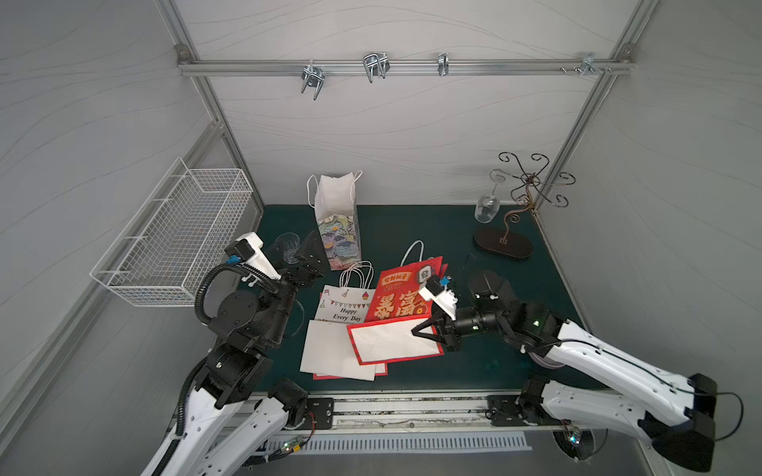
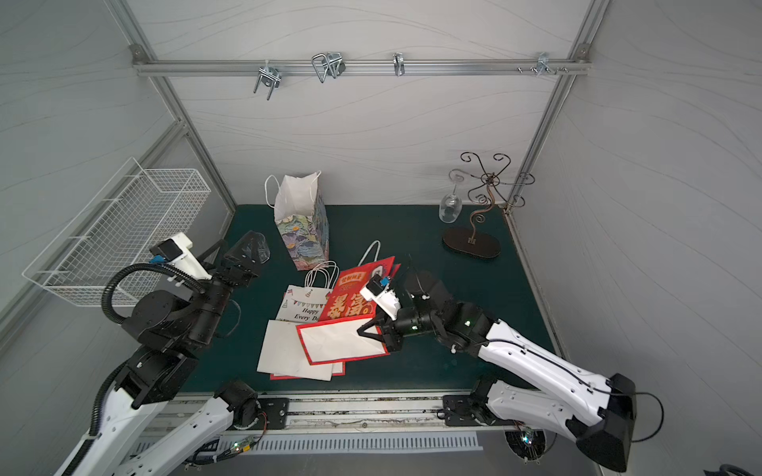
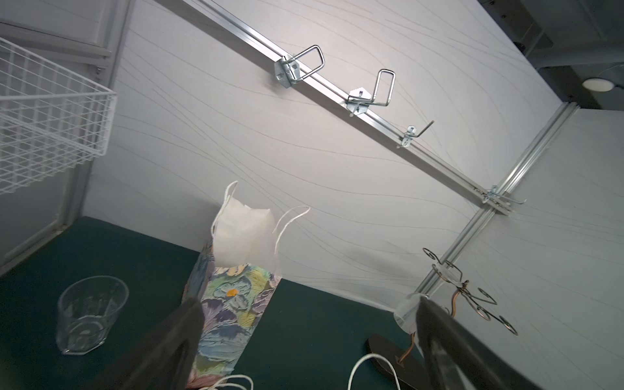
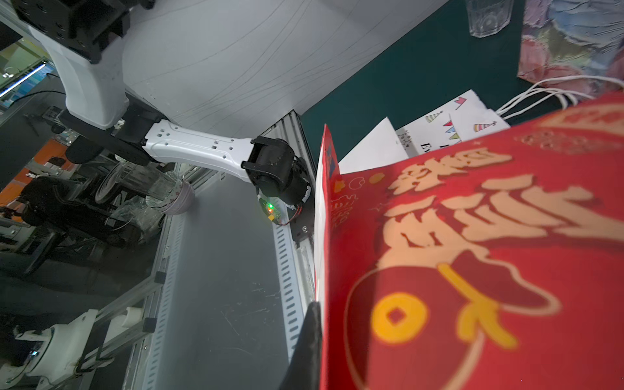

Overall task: Put away the paper bag
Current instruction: Place the paper bag at the center of the board.

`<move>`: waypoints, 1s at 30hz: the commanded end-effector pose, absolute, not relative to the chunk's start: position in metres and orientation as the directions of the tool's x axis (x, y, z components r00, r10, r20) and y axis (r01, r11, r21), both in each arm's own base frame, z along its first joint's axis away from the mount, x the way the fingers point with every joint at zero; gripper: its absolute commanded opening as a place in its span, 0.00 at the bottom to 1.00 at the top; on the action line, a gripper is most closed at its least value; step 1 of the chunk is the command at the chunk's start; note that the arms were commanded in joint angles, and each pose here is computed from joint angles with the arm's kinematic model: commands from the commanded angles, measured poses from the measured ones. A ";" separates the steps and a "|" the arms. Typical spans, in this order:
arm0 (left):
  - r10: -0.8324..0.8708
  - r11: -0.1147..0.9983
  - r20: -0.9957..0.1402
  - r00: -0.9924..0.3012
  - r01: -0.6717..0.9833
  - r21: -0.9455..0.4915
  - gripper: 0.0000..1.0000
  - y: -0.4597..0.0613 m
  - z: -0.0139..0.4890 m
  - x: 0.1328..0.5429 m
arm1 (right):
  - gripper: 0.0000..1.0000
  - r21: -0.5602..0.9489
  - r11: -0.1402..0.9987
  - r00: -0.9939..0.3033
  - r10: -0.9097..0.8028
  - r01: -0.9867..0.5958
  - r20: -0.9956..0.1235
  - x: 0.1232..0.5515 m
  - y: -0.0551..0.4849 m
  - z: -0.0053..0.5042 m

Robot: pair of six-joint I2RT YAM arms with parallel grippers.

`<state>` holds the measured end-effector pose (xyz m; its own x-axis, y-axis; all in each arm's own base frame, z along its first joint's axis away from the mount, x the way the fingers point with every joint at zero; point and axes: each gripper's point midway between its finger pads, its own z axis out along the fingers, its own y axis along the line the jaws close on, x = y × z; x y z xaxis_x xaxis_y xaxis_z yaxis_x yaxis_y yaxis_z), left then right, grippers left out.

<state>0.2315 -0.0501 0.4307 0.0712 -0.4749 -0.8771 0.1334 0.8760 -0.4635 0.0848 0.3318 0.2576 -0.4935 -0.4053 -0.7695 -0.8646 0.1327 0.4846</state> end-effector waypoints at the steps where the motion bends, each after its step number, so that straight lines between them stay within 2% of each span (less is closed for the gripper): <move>1: -0.457 0.890 -0.885 0.088 0.041 -0.455 1.00 -0.022 0.443 0.211 | 0.00 0.483 0.122 -0.495 -0.322 -0.867 -0.807 0.089 0.377 0.275; 5: -0.478 0.878 -0.878 0.039 0.049 -0.476 1.00 -0.017 0.451 0.193 | 0.00 0.486 0.092 -0.487 -0.324 -0.869 -0.811 0.083 0.428 0.273; 8: -0.495 0.868 -0.869 -0.003 0.040 -0.494 1.00 -0.014 0.446 0.186 | 0.00 0.565 0.128 -0.575 -0.295 -0.815 -0.763 0.094 0.457 0.250; 13: -0.545 0.838 -0.836 -0.067 -0.006 -0.546 1.00 -0.010 0.421 0.179 | 0.00 0.683 0.205 -0.712 -0.260 -0.701 -0.653 0.113 0.473 0.198; 19: -0.576 0.816 -0.808 -0.123 -0.046 -0.576 1.00 -0.010 0.391 0.178 | 0.00 0.737 0.359 -0.818 -0.306 -0.572 -0.486 0.123 0.460 0.113; 26: -0.597 0.802 -0.784 -0.169 -0.090 -0.591 1.00 -0.013 0.369 0.182 | 0.00 0.666 0.552 -0.864 -0.358 -0.502 -0.355 0.126 0.435 0.046; 27: -0.597 0.802 -0.783 -0.173 -0.093 -0.591 1.00 -0.013 0.368 0.183 | 0.02 0.653 0.570 -0.866 -0.358 -0.499 -0.349 0.127 0.433 0.042; 30: -0.592 0.805 -0.783 -0.193 -0.103 -0.584 1.00 -0.016 0.361 0.186 | 0.16 0.616 0.617 -0.872 -0.356 -0.490 -0.337 0.131 0.428 0.034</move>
